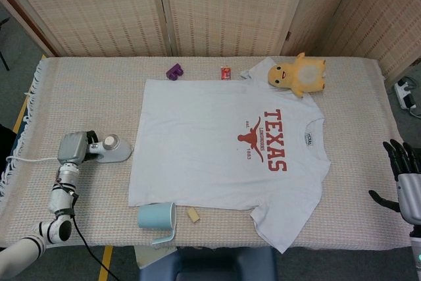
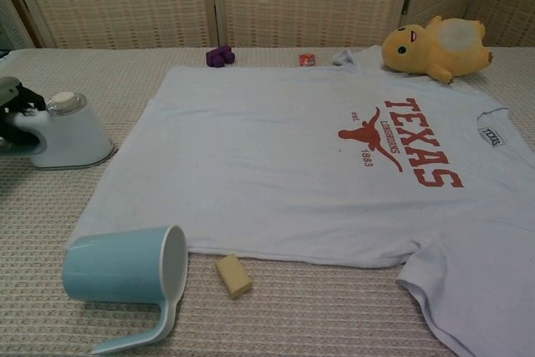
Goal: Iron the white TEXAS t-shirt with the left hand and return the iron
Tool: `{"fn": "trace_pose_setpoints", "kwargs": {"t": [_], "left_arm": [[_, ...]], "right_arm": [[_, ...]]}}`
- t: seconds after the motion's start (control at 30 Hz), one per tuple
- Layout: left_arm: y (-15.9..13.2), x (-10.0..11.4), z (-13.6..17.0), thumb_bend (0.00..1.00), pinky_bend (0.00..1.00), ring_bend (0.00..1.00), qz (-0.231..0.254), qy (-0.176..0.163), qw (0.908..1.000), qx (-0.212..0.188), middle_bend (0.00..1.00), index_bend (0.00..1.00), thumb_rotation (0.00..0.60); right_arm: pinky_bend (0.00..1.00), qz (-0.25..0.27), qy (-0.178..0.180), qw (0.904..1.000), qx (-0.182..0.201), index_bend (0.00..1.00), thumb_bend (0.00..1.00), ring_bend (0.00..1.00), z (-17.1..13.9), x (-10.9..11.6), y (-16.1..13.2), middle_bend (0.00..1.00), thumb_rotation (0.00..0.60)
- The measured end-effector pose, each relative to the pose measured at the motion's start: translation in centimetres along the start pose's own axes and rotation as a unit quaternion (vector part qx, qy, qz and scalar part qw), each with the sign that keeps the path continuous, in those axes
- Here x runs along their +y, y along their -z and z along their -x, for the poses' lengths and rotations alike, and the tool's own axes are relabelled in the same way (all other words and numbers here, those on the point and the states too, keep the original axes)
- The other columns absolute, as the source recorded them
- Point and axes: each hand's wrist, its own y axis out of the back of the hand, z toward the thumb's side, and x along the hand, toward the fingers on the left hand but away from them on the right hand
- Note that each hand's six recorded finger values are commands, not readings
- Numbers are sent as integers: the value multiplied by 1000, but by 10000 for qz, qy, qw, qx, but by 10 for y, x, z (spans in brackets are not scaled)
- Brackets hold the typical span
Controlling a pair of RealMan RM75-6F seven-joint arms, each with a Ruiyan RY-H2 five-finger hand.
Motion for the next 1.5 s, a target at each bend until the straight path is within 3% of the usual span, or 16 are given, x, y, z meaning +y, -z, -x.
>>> {"fn": "trace_pose_setpoints", "kwargs": {"t": [0.2, 0.3, 0.5, 0.57, 0.67, 0.73, 1.13, 1.5], "left_arm": [[-4, 5, -3, 423, 748, 822, 446, -187, 9986, -216, 984, 920, 600], [-4, 15, -4, 427, 762, 845, 641, -428, 9965, -337, 1000, 943, 600], [-4, 44, -1, 428, 762, 845, 893, -934, 9897, -609, 1000, 943, 600], [-8, 53, 1, 428, 762, 845, 960, -1076, 9869, -718, 1000, 940, 600], [-18, 61, 5, 428, 762, 845, 1077, -1159, 9833, -895, 1000, 939, 600], [-29, 63, 9, 428, 762, 845, 1140, -1151, 9810, -1064, 1000, 939, 600], [-142, 50, 24, 428, 762, 844, 841, -746, 9667, -2301, 1000, 939, 600], [-209, 21, 11, 428, 763, 843, 463, -477, 9637, -2587, 1000, 941, 600]], "right_arm": [[138, 251, -806, 9962, 208, 0, 90, 23, 3, -22, -7, 68, 600], [138, 372, -1208, 9908, 490, 0, 210, 23, 4, -35, -20, 71, 600], [131, 537, -1899, 9731, 1185, 0, 567, 11, 5, -63, -53, 81, 600], [81, 594, -2081, 9665, 1377, 0, 743, 0, 5, -72, -63, 82, 598], [21, 637, -2335, 9551, 1710, 0, 920, 0, 5, -86, -80, 82, 528], [5, 608, -2432, 9498, 1874, 0, 961, 0, 6, -95, -87, 83, 501], [6, 381, -2785, 9324, 2272, 0, 983, 0, 16, -150, -107, 97, 497], [7, 339, -2852, 9289, 2338, 0, 983, 0, 18, -178, -105, 97, 498]]}}
